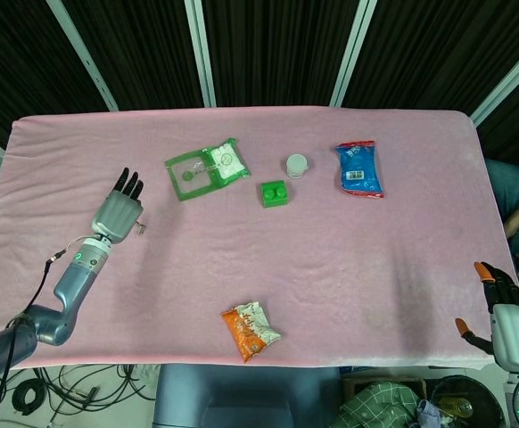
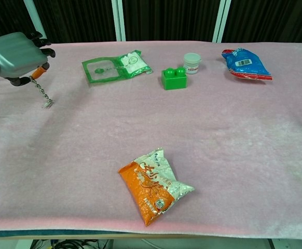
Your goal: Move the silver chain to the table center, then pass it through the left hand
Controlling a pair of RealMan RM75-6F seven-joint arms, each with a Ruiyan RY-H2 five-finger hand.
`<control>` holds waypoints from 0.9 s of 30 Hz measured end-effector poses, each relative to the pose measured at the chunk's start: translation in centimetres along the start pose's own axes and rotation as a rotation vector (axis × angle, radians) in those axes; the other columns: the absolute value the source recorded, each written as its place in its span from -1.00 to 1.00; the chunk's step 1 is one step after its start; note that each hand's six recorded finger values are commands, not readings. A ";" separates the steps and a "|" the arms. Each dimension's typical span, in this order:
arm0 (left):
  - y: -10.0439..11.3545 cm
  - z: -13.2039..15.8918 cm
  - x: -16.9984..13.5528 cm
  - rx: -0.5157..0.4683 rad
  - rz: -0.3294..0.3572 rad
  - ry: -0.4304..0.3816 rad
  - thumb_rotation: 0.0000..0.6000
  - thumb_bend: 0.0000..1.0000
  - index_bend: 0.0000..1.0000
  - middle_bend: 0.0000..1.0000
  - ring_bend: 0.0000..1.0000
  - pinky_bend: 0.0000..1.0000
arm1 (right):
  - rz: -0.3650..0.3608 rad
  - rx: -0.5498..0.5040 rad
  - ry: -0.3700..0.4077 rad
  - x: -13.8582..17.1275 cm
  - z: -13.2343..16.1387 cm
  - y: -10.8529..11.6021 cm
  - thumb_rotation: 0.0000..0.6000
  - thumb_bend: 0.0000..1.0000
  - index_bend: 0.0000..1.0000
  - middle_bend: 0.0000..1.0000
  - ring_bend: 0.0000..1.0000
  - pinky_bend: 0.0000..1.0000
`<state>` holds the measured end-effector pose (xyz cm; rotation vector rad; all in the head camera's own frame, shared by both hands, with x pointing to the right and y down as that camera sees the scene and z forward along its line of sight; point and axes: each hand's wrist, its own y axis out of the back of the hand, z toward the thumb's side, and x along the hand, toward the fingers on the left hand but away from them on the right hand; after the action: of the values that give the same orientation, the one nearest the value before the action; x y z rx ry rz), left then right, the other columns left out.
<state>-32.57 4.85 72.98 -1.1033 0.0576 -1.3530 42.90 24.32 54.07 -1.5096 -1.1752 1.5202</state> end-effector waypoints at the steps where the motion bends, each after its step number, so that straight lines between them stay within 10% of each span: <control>1: 0.0 0.1 0.0 -0.001 0.000 -0.001 1.00 -0.17 0.22 -0.73 -1.00 -1.00 | 0.000 0.000 -0.001 0.0 0.0 0.0 1.00 -0.70 -0.90 -0.86 -0.82 -0.59; 27: 0.5 0.8 0.3 0.030 0.008 -0.018 1.00 -0.17 0.22 -0.73 -1.00 -1.00 | -0.007 -0.010 0.004 0.1 0.1 0.2 1.00 -0.70 -0.90 -0.86 -0.82 -0.59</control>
<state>-31.57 4.97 73.25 -1.0892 0.0289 -1.3325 42.81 24.28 53.82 -1.5130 -1.1869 1.5085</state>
